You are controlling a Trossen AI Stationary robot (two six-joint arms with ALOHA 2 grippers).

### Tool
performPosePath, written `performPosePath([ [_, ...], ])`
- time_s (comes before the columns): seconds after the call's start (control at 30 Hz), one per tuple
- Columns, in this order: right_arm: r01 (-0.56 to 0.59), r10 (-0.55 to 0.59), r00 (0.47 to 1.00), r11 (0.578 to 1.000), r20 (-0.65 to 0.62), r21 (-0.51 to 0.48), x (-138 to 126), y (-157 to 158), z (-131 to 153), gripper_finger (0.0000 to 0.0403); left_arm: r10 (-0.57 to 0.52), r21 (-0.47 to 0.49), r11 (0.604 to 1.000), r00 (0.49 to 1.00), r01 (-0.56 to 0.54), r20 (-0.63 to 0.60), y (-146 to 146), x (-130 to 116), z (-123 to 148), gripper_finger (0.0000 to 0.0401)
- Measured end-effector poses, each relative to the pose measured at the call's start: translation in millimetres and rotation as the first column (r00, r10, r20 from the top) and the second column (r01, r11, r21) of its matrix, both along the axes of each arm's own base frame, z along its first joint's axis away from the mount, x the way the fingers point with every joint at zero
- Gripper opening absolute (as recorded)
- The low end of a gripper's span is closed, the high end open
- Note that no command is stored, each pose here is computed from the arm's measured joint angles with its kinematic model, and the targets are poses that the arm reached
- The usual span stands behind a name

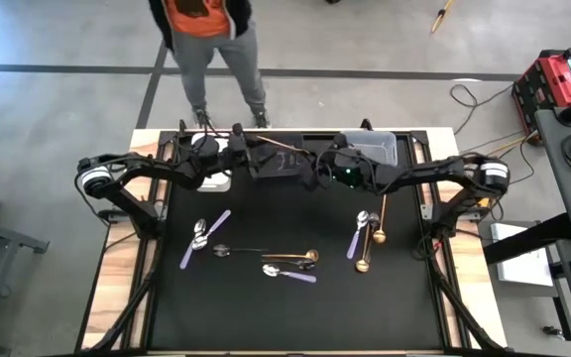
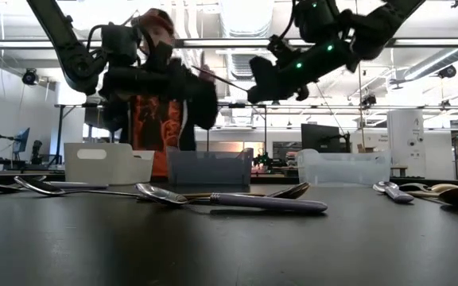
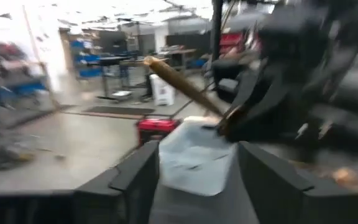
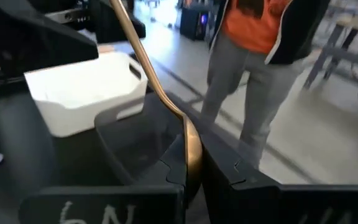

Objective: Sort silverware by color (type)
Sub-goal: Put the gold spoon into the black bin

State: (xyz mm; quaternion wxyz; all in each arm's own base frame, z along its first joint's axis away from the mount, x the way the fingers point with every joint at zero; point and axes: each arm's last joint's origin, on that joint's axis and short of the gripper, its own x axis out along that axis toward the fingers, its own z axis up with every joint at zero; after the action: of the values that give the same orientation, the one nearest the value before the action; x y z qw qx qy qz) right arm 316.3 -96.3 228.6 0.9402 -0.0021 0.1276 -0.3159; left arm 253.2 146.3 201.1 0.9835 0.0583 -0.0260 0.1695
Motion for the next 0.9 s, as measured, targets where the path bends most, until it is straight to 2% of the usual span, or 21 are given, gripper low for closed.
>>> performPosePath([
  [0.17, 0.03, -0.026, 0.999, 0.994, -0.042, 0.101, -16.7, 4.3, 9.7, 0.0014, 0.192, 0.187, 0.968, 0.973, -0.167, -0.125, 4.9, -2.2, -5.4, 0.0257],
  [0.3, 0.042, -0.031, 0.998, 0.972, -0.05, 0.233, -30.4, 5.0, 14.3, 0.0013, 0.277, 0.319, 0.926, 0.939, -0.204, -0.204, 2.5, -1.1, -8.3, 0.0266],
  [0.43, 0.009, 0.008, 0.999, 0.912, -0.04, 0.411, -39.6, 2.5, 13.0, 0.0013, 0.256, 0.395, 0.905, 0.943, -0.157, -0.212, -9.7, 5.5, -6.5, 0.0264],
  [0.6, -0.042, 0.063, 0.998, 0.825, -0.019, 0.563, -39.7, -1.6, 4.6, 0.0013, 0.188, 0.529, 0.848, 0.958, -0.046, -0.218, -37.9, 19.6, -2.0, 0.0261],
  [0.67, -0.062, 0.09, 0.996, 0.797, -0.016, 0.601, -38.4, -3.1, 0.6, 0.0013, 0.169, 0.552, 0.834, 0.963, -0.026, -0.21, -46.6, 25.3, 2.0, 0.0261],
  [0.77, -0.074, 0.105, 0.994, 0.77, -0.012, 0.634, -37.2, -4.5, -3.2, 0.0013, 0.148, 0.554, 0.833, 0.964, -0.002, -0.22, -53.0, 32.1, 6.1, 0.0261],
  [0.9, -0.095, 0.128, 0.992, 0.755, -0.005, 0.649, -36.6, -3.8, -3.9, 0.0013, 0.12, 0.52, 0.851, 0.937, 0.073, -0.329, -51.6, 42.6, 5.2, 0.0261],
])
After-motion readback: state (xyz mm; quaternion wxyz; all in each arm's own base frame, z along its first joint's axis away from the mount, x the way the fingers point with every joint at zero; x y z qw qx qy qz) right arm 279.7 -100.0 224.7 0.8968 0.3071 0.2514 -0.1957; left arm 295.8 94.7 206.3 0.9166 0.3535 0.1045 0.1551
